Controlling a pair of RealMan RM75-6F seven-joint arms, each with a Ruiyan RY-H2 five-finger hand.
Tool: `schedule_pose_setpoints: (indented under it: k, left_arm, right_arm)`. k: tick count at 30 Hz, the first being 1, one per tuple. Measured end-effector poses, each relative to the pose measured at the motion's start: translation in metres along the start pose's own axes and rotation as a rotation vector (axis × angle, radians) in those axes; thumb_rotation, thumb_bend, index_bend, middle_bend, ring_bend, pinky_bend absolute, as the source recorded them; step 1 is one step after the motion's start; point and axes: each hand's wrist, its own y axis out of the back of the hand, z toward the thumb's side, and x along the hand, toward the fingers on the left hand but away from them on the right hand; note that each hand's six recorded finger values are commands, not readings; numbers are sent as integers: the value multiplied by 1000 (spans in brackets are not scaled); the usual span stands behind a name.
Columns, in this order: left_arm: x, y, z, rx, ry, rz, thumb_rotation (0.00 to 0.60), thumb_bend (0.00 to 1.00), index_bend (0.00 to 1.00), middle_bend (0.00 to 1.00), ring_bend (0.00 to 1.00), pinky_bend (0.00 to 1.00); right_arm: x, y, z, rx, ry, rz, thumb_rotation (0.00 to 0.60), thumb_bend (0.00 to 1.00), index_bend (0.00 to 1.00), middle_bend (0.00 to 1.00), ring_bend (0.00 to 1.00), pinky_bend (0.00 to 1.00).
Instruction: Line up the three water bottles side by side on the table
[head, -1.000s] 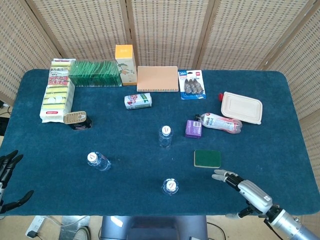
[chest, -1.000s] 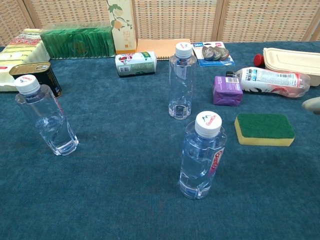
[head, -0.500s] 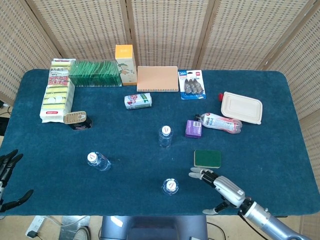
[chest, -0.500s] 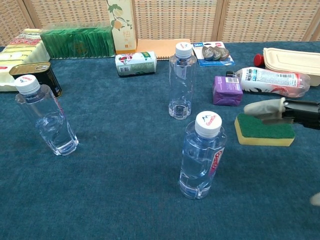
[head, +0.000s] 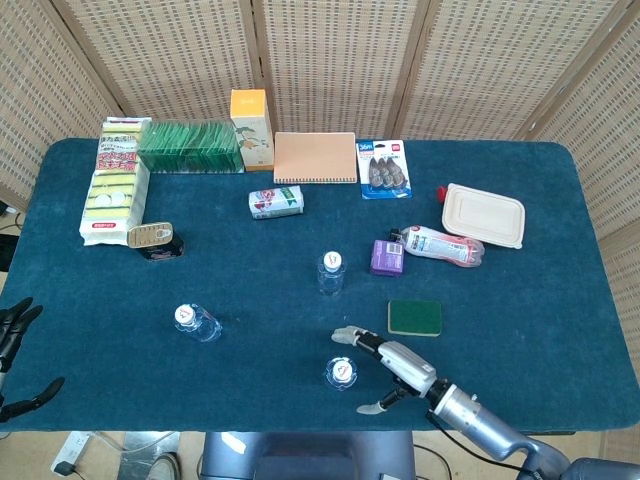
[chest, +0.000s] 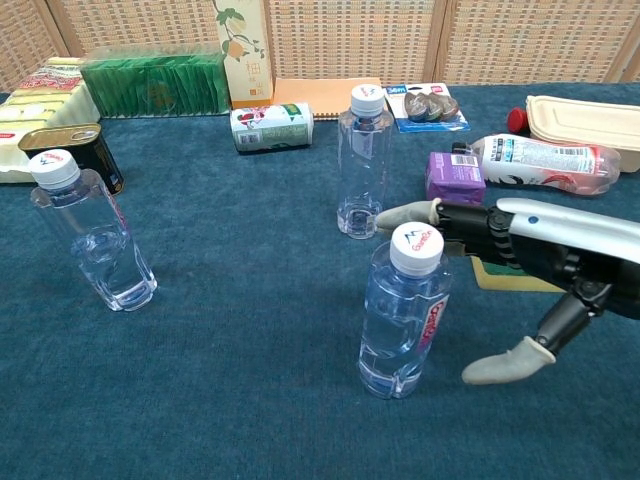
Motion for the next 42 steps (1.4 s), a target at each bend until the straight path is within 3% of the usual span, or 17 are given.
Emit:
schedule_pose_setpoints:
  k: [6, 11, 17, 30, 42]
  left_arm:
    - [-1, 1, -1, -8, 1, 2, 600, 223, 0, 0, 0, 0]
    - [-1, 3, -2, -12, 3, 5, 600, 224, 0, 0, 0, 0]
    - [-2, 3, -2, -15, 0, 5, 600, 224, 0, 0, 0, 0]
    - [-3, 2, 0, -20, -10, -7, 600, 223, 0, 0, 0, 0]
    - [-6, 5, 0, -38, -22, -4, 600, 223, 0, 0, 0, 0]
  right_arm:
    - [-16, -12, 2, -55, 15, -37, 600, 27, 217, 305, 298, 255]
    - [-22, -22, -1, -58, 25, -77, 600, 132, 412, 496, 490, 478]
    - [-23, -28, -2, -39, 48, -134, 600, 268, 529, 612, 601, 702]
    - [-38, -3, 16, 47, 84, -272, 600, 320, 550, 626, 616, 732]
    - [-82, 41, 18, 98, -16, -377, 600, 320, 549, 626, 616, 732]
